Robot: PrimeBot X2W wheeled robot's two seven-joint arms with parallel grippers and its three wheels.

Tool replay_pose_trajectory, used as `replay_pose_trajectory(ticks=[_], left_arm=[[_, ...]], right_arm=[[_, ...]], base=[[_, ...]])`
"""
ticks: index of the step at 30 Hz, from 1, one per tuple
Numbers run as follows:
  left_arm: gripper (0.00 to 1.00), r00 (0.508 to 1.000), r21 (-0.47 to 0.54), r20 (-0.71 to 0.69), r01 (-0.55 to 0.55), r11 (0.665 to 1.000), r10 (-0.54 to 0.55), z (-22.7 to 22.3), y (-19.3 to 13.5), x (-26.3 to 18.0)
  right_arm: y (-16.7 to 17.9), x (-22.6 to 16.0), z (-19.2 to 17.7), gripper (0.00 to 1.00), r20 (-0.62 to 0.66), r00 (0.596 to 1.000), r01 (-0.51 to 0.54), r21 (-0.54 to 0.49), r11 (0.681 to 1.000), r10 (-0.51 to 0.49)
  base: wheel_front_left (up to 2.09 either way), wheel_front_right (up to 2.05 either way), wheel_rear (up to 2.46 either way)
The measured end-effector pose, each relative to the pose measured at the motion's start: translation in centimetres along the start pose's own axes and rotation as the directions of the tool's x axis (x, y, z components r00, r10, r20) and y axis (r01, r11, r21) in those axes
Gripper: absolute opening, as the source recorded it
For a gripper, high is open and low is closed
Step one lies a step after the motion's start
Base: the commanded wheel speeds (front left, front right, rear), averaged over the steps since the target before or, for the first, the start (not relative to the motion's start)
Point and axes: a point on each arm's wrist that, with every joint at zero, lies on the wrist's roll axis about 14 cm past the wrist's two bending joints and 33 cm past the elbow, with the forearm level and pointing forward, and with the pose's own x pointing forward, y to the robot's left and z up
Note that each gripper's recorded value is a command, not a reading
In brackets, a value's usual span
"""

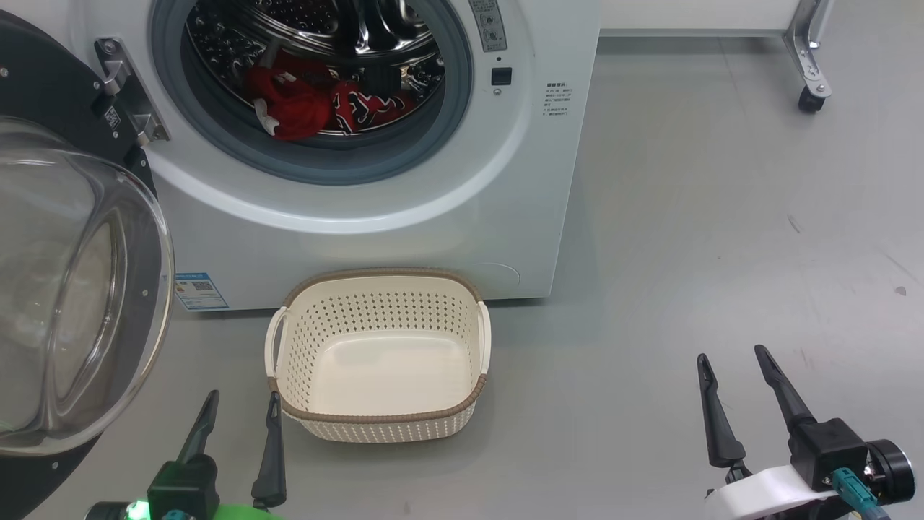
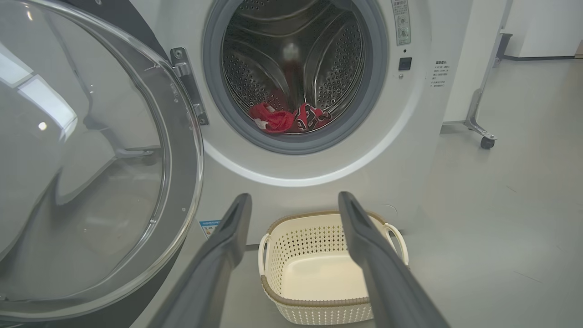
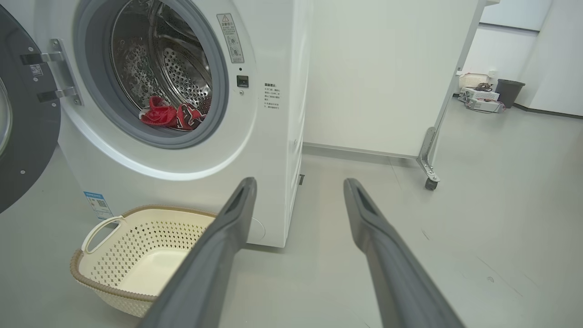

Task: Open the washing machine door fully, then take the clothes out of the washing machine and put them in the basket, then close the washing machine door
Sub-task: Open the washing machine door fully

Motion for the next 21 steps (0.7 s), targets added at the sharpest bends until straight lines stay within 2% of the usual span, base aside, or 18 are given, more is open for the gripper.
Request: replay_pose_trajectory(ticks=[21], left_arm=[[1.00,1.000,0.002,0.011,0.012,1.000,-0.012,0.43,-0.42,0.15]], right_arm=[[0.01,0.01,0.13,1.00,0.003,1.000,0.001,0.002,1.000,-0.001]], base=[[0.04,-0.04,0.00]])
